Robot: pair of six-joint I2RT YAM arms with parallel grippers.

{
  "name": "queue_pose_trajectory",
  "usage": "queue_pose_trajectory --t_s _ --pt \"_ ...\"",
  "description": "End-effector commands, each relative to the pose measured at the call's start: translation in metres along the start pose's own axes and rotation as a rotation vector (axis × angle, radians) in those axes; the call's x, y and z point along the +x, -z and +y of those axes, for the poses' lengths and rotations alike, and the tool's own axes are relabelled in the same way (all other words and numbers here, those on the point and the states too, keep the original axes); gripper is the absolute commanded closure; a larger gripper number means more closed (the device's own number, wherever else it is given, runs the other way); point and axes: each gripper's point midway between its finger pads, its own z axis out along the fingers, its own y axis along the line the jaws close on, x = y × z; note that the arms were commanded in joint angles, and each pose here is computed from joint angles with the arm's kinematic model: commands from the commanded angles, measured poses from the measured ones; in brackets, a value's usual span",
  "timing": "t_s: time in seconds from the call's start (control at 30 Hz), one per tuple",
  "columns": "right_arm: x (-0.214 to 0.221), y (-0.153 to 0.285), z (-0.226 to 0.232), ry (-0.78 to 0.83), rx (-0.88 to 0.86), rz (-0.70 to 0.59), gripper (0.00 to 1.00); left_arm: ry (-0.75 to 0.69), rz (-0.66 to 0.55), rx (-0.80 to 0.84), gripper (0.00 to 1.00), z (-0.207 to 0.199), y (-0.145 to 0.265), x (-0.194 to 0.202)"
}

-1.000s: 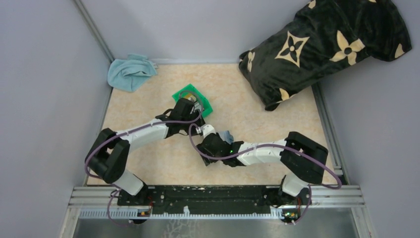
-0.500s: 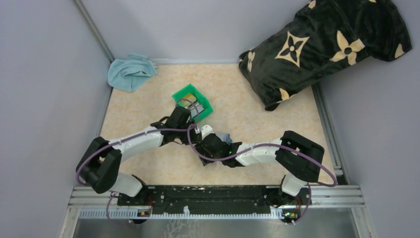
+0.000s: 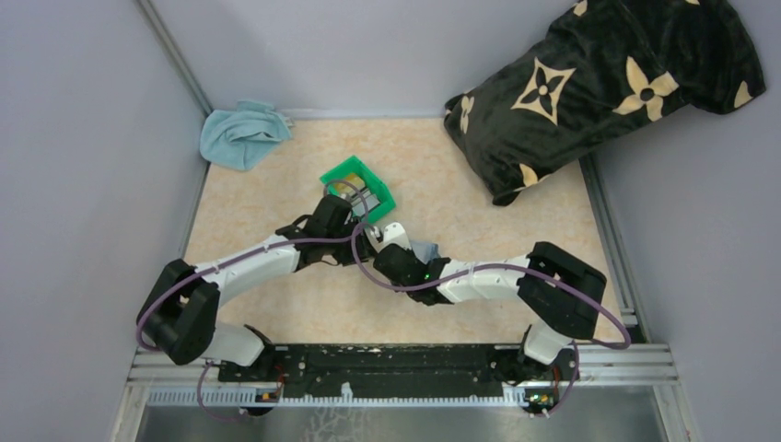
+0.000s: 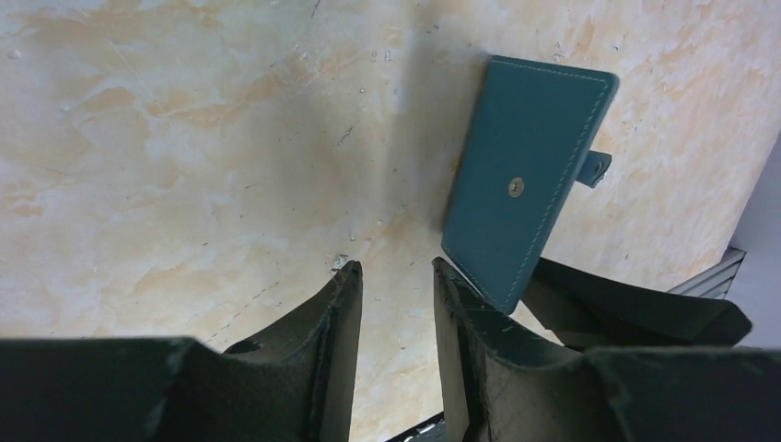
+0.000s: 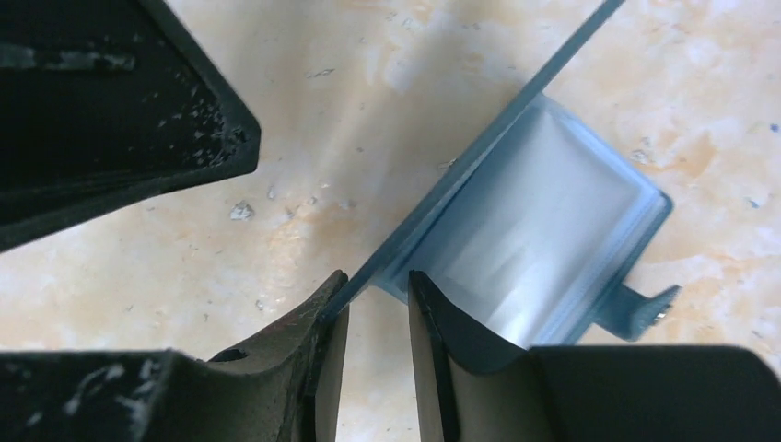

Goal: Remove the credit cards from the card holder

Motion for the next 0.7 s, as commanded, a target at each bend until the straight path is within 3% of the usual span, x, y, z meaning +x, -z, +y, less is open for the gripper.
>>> queue_pose_trajectory --t_s 0.0,0.27,0.43,0.67 --pt "-0.036 0.011 -0.016 -0.012 0.093 -0.081 0.69 -0.014 -0.015 0.018 0.59 -0.004 0.002 -0.004" --pt "-0.053 0.019 -0.023 0.008 0.134 -0.116 0.64 -0.019 -0.002 0.027 0.58 -0.005 -0.003 -0.001" --pt "-0.068 0.021 -0.015 -0.01 0.081 -0.163 0.45 -0.021 0.002 0.027 0.58 -0.003 -0.005 0.0" --pt "-0.08 0.006 -0.029 -0.085 0.071 -0.167 0.46 -0.026 0.019 0.031 0.58 -0.004 -0.01 0.002"
